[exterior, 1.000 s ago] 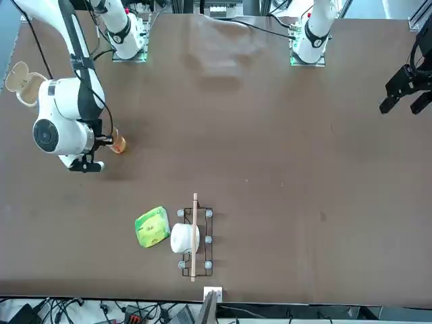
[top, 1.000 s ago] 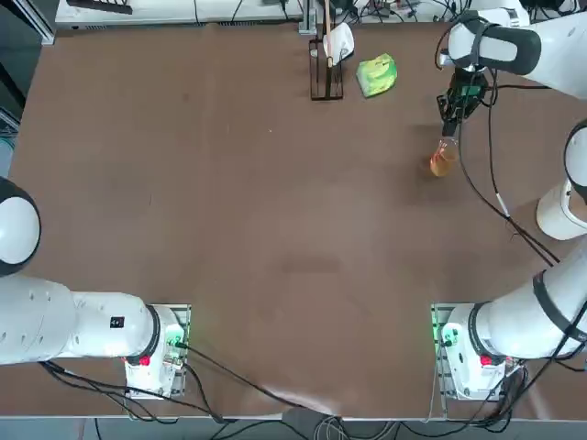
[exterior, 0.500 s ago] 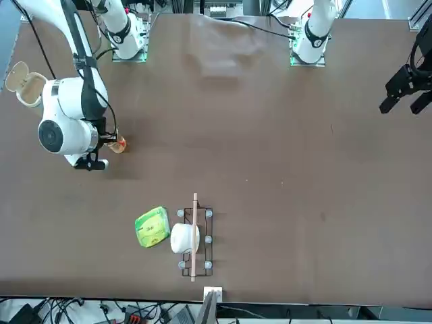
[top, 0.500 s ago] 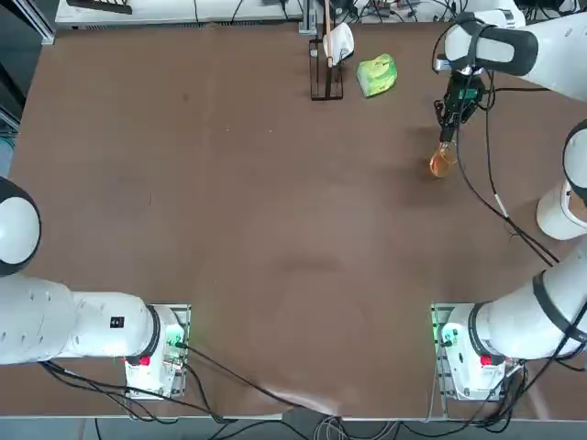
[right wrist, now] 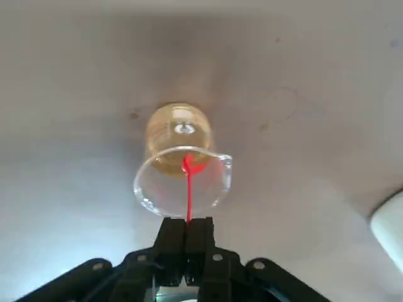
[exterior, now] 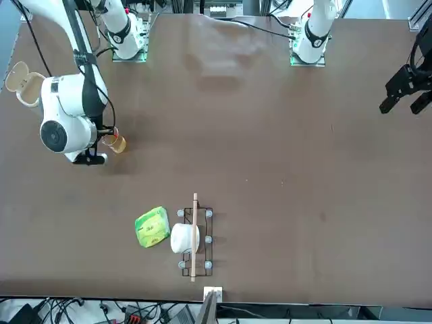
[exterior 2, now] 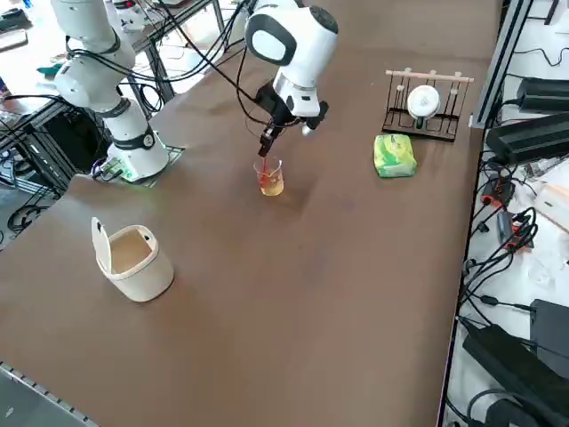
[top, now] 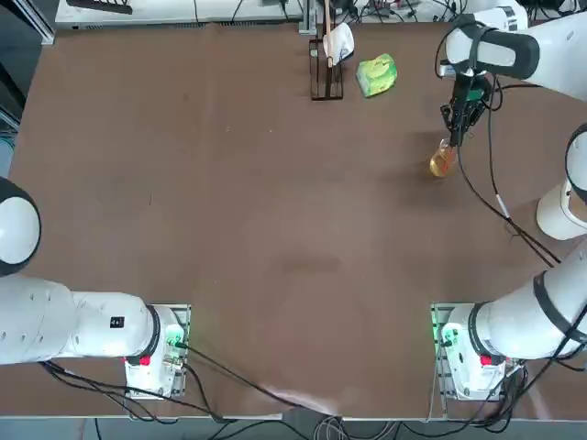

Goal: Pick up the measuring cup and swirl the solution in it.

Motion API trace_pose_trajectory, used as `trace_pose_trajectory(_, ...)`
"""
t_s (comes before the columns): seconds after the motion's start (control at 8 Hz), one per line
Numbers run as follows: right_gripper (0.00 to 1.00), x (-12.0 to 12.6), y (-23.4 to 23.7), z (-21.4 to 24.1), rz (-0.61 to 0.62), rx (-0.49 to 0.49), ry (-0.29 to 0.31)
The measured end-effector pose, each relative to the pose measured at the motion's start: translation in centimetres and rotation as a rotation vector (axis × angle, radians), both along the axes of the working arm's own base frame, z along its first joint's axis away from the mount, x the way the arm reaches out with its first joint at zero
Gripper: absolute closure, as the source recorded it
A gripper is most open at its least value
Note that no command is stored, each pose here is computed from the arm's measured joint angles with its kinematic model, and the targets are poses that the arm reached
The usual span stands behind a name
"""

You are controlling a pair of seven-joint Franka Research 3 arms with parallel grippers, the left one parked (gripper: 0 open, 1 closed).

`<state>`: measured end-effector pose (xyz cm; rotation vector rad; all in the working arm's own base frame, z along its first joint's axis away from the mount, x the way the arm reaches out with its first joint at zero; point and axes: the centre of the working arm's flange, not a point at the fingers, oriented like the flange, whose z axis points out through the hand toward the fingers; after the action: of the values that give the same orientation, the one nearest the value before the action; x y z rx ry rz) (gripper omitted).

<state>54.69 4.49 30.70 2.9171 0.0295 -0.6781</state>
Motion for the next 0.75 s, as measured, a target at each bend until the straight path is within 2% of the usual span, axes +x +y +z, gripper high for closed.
trace_pose_trajectory(0.38, 0.98, 0.6, -0.3, 0.4, -0.007, -0.043, -0.039)
trace_pose_trajectory(0.75, 0.97, 1.0, 1.7, -0.1, -0.106, -0.108, -0.100)
